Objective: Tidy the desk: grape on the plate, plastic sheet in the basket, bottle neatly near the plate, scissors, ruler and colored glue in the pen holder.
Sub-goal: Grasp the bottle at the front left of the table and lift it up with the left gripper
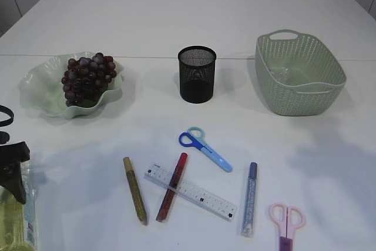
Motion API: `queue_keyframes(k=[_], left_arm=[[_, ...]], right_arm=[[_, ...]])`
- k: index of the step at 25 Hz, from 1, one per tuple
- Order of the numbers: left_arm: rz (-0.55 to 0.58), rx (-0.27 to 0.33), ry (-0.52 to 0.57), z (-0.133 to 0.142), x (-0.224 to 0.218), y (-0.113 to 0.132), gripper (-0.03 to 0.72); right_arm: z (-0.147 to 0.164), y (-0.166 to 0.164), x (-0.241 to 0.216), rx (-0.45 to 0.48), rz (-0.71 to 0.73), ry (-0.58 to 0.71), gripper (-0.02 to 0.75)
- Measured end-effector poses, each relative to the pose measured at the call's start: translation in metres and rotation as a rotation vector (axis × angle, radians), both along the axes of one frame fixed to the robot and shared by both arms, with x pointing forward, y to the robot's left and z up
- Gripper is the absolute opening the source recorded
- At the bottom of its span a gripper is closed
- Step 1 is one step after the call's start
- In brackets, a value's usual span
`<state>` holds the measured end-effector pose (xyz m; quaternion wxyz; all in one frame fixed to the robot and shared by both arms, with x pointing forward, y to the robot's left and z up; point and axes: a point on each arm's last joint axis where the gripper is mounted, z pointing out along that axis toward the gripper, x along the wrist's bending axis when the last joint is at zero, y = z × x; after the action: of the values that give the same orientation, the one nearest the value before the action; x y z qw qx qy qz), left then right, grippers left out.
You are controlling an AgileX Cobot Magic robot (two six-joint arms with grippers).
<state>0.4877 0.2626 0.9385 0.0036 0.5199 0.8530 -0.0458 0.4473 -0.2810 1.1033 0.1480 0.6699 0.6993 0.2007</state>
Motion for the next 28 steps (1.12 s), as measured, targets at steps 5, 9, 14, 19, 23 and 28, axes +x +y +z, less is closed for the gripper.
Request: queue_keyframes(k=[5, 9, 14, 19, 23, 28], left_arm=[[0.017, -0.023, -0.017, 0.000, 0.001, -0.002, 0.615], [0.021, -0.027, -0.038, 0.000, 0.003, -0.002, 0.615], [0.022, -0.028, -0.064, 0.000, 0.006, -0.003, 0.615], [0.016, -0.019, -0.049, -0.006, 0.007, -0.002, 0.615], [0.014, -0.013, -0.030, -0.012, 0.008, -0.002, 0.615], [0.016, -0.008, -0.004, -0.023, 0.011, -0.002, 0.613]], right_arm=[[0.000, 0.000, 0.000, 0.000, 0.000, 0.000, 0.575], [0.000, 0.000, 0.000, 0.002, 0.000, 0.000, 0.575], [0.000, 0.000, 0.000, 0.004, 0.000, 0.000, 0.575], [0.000, 0.000, 0.000, 0.005, 0.000, 0.000, 0.575], [0.000, 0.000, 0.000, 0.005, 0.000, 0.000, 0.575], [0.000, 0.000, 0.000, 0.005, 0.000, 0.000, 0.575]])
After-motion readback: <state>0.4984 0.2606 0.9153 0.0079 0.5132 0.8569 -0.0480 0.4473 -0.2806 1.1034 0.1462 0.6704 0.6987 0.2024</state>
